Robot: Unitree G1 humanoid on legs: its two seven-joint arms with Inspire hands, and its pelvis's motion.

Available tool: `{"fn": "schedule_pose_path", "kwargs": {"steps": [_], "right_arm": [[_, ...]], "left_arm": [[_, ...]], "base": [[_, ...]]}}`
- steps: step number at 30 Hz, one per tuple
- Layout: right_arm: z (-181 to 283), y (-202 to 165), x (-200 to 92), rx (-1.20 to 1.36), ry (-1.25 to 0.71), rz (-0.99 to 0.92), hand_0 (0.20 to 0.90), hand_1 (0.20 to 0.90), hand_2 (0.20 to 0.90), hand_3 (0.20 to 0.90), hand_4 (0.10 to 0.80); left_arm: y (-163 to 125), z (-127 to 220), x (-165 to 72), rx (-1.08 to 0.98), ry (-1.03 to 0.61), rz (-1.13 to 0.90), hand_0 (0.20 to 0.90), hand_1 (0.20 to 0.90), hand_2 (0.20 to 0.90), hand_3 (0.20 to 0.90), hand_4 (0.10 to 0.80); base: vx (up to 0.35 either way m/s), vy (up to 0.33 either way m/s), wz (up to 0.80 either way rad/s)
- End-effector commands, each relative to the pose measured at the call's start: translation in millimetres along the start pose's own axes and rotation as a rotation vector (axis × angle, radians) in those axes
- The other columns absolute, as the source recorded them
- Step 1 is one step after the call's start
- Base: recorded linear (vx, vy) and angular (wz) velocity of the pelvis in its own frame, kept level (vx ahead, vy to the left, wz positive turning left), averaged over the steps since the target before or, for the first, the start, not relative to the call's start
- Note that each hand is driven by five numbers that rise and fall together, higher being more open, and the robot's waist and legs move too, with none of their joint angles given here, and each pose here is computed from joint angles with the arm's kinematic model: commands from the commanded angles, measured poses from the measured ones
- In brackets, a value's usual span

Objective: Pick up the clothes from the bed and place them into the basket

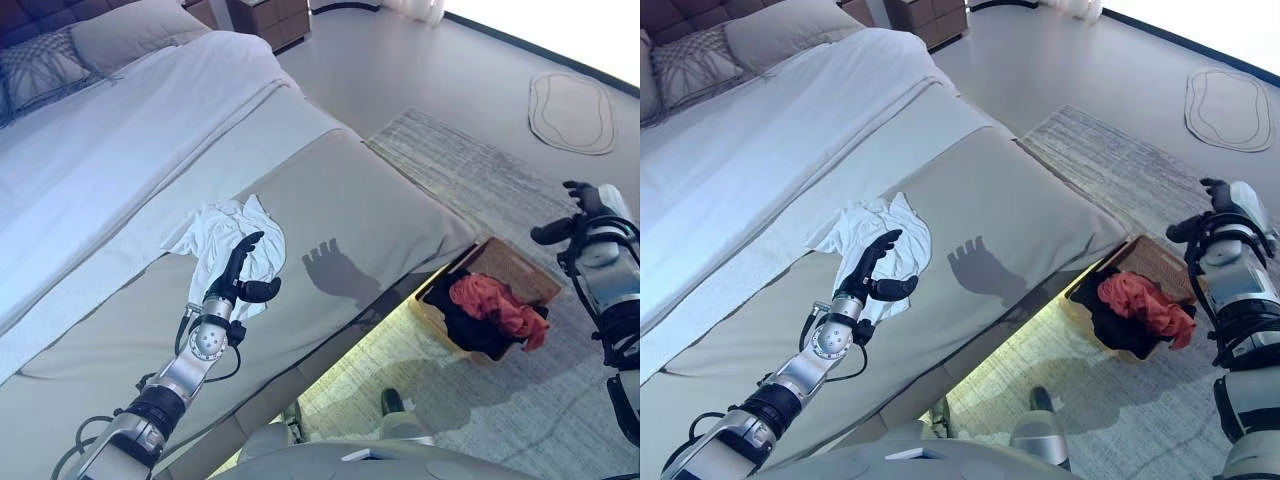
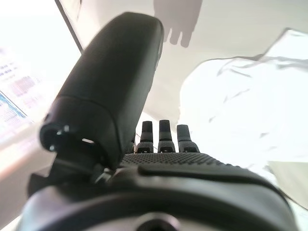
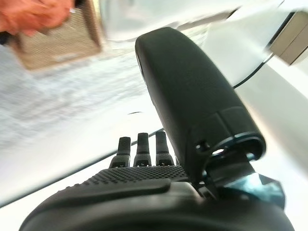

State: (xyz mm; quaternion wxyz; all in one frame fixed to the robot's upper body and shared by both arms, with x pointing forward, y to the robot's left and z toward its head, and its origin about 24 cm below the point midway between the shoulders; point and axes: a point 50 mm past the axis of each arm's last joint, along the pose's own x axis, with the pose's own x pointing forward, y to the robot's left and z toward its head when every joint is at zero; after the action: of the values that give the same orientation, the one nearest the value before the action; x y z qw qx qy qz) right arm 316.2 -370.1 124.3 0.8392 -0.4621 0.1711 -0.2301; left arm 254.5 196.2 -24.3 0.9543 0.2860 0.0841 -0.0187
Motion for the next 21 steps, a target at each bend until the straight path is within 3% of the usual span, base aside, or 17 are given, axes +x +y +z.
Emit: {"fn": "schedule_pose_path", "kwargs": {"steps": [1,13,21], "right_arm": [[87,-54,5,-0.016,-0.316,-0.213,0.900,0.900,0.900,0.900,0.800],[159,-20,-6,-0.146,-0.506,-0.085,0.900,0.900,0.900,0.900,0.800],[188,-19,-4,-0.139,-0.519,-0.174,0.900,0.900,0.900,0.900,0.800]], "left_arm": [[29,13,13,0.013,-0.076,0.148,0.900,0.900,0.900,0.900,0.800],[40,-39,-14,0.063,0.143,0.197,0.900,0.900,0.900,0.900,0.800],[49,-22,-4,0.040,0.050,0.215,0.900,0.900,0.900,0.900,0.800]], "base": [[-0.033,0.004,0.25],[0.049,0.006,0.28],[-0.083,0.053,0.52]]}}
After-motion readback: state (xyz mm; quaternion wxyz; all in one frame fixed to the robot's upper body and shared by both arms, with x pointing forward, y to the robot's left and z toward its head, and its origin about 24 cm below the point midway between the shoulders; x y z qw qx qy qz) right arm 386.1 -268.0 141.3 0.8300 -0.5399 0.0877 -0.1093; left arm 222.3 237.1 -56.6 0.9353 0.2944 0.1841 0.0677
